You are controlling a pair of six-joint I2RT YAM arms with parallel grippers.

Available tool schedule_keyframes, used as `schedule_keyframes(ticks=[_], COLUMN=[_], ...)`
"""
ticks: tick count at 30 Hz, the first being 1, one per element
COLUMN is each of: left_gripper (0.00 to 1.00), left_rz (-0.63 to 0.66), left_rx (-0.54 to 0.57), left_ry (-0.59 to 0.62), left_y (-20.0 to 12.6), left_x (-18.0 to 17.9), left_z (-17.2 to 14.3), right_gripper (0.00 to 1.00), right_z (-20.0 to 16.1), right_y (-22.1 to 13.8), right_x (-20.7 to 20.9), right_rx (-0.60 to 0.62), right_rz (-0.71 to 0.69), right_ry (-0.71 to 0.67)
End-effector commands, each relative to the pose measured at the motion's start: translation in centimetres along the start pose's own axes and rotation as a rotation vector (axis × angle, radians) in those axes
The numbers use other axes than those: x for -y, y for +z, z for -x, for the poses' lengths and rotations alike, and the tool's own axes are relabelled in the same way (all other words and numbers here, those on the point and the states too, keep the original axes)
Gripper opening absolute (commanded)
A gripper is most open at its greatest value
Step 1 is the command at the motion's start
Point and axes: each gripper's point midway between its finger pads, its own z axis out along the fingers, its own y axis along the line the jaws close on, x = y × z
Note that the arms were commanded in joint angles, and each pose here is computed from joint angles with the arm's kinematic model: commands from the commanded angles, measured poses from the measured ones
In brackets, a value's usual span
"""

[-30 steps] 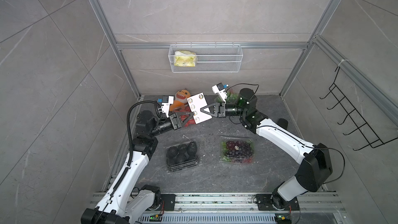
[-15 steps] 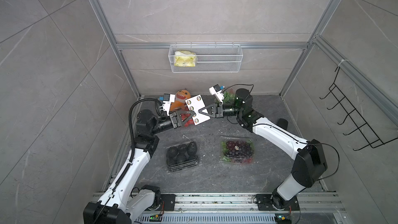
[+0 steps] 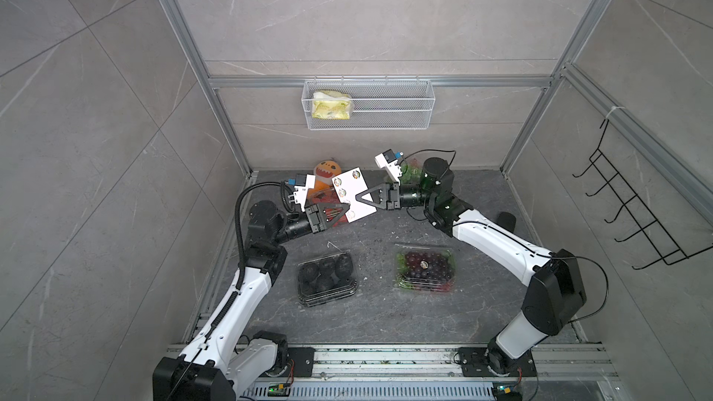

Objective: Label fruit boxes
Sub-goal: Adjust the label sticker.

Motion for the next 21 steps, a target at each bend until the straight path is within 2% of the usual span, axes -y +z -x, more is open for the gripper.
schedule_keyframes(ticks=[1, 7, 11, 14, 16, 17, 21], left_gripper=[0.25, 0.24, 0.08, 0.02, 0.0, 0.0, 0.0], left_rz=[-0.058, -0.073, -0.075, -0.079, -0.083, -0.087, -0.099], left_rx=[-0.005, -0.024, -0.018, -0.012, -0.011, -0.011, -0.004], left_ry=[0.061, 0.067, 0.072, 0.081, 0.086, 0.09, 0.105], left_y=[-0.2, 0.4, 0.4, 0.4, 0.3, 0.3, 0.3], left_x=[2.1, 2.3, 2.4, 2.7, 2.9, 3.0, 3.6], left_z=[-0.1, -0.6, -0.5, -0.4, -0.3, -0.3, 0.1], right_gripper=[0.0, 0.0, 0.0, 0.01, 0.19, 0.24, 0.31], right_z=[1.4, 1.5, 1.6, 1.5, 1.4, 1.4, 0.7], right_y=[-0.5, -0.6, -0.7, -0.7, -0.7, -0.7, -0.8], right_x=[-2.0, -2.0, -2.2, -2.3, -2.2, -2.4, -2.3], right_rx=[0.04, 0.058, 0.059, 0.057, 0.055, 0.056, 0.059], right_rz=[0.023, 0.028, 0.035, 0.034, 0.039, 0.047, 0.087], right_ry=[-0.052, -0.043, -0.043, -0.043, -0.038, -0.036, -0.008])
